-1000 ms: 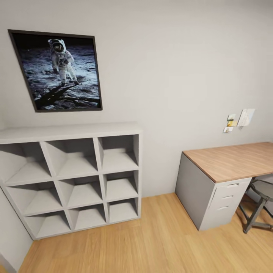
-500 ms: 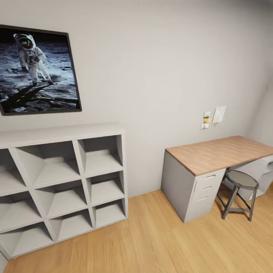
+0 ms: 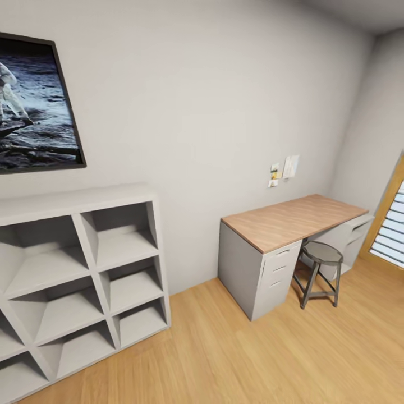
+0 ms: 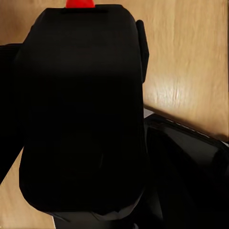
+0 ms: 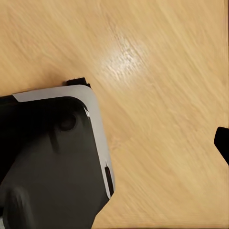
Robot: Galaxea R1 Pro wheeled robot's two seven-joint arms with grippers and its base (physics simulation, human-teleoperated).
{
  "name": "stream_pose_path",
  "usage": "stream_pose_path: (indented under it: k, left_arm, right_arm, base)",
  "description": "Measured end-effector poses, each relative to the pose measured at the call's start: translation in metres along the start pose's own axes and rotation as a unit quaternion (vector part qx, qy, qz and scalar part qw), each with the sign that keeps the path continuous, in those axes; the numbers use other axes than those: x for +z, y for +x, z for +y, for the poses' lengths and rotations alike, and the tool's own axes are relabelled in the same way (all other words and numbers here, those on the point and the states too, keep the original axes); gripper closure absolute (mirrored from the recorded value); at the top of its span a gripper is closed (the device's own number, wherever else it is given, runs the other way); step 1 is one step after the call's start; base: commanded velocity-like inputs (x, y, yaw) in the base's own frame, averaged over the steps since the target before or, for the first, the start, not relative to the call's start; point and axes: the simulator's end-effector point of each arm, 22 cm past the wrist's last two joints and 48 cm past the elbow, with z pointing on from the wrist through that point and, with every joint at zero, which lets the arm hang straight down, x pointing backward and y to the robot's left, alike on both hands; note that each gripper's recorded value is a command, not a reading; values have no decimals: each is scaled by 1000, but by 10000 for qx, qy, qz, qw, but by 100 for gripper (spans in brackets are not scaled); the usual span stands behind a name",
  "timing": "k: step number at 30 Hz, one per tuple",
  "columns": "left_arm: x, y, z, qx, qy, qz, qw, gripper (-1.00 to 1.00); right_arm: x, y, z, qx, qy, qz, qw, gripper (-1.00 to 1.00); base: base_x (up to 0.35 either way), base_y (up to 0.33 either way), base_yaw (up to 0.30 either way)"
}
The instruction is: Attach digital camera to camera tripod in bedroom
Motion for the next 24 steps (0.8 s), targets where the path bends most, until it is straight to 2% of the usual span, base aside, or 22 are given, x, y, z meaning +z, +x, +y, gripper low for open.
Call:
stream_pose_path:
  k: [24]
  left_arm:
    - [0,0,1,0,-13,-1,10000,100]
  right_arm:
    - [0,-2,0,3,2,-51,10000,-100]
  base:
    - [0,0,-299]
